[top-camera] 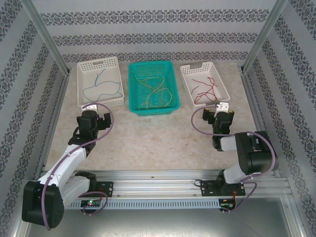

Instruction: Untangle the cables

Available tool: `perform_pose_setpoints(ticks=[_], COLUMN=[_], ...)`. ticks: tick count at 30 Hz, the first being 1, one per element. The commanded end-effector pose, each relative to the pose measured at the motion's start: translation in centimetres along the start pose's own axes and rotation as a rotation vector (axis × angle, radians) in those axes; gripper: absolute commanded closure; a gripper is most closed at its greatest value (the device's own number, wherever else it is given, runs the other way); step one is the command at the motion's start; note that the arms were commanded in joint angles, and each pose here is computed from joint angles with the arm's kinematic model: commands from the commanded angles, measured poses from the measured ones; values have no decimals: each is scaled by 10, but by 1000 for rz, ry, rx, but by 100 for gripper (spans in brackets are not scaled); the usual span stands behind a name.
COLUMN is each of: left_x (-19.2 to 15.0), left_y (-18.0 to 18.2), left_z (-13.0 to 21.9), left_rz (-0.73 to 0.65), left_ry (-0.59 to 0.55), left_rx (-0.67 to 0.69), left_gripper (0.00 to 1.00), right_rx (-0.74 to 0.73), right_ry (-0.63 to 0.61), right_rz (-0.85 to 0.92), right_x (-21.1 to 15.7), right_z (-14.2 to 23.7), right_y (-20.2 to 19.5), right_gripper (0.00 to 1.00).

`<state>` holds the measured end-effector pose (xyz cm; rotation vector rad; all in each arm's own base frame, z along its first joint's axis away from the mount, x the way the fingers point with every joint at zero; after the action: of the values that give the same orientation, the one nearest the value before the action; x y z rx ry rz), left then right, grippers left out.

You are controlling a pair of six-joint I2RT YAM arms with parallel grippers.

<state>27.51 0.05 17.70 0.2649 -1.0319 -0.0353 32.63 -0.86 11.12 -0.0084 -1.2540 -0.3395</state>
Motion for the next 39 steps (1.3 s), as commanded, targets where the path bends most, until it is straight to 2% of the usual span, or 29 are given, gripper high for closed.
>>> perform_pose_setpoints(ticks=[1, 6, 10, 14, 17, 22, 39], left_x=[12, 3, -10, -6, -6, -26, -26], left_y=[3, -4, -11, -11, -3, -8, -9], left_z=[-12, -43, -63, -78, -83, -93, -92], left_rz=[-34, -66, -21, -44, -17, -23, -23], left_ry=[-114, -139, -149, -89, -95, -178, -182], left_rx=[36, 32, 25, 20, 2, -29, -16], left_gripper=[0, 0, 0, 0, 0, 0, 0], right_rx=[19, 18, 17, 16, 14, 14, 13], right_ry=[-46, -45, -47, -45, -44, -42, -29], right_rz=[7, 8, 9, 10, 10, 12, 6], right_x=[9, 9, 9, 10, 10, 9, 7], right_z=[2, 1, 2, 1, 1, 1, 0], right_y=[7, 7, 6, 7, 7, 7, 6], right_gripper=[2, 2, 2, 2, 2, 2, 2])
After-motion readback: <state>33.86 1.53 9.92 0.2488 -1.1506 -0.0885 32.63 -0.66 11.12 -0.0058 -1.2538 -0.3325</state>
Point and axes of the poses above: each hand's point on the last joint's axis, 136 mm out from that joint toward the fingers, its own z axis back along the fingers, its own y axis along the line the jaws close on, x = y × z, the point moved 6 cm from there along z, back along the fingers, and after that the axes turned 13 degrees about -z, right-handed, at the moved point
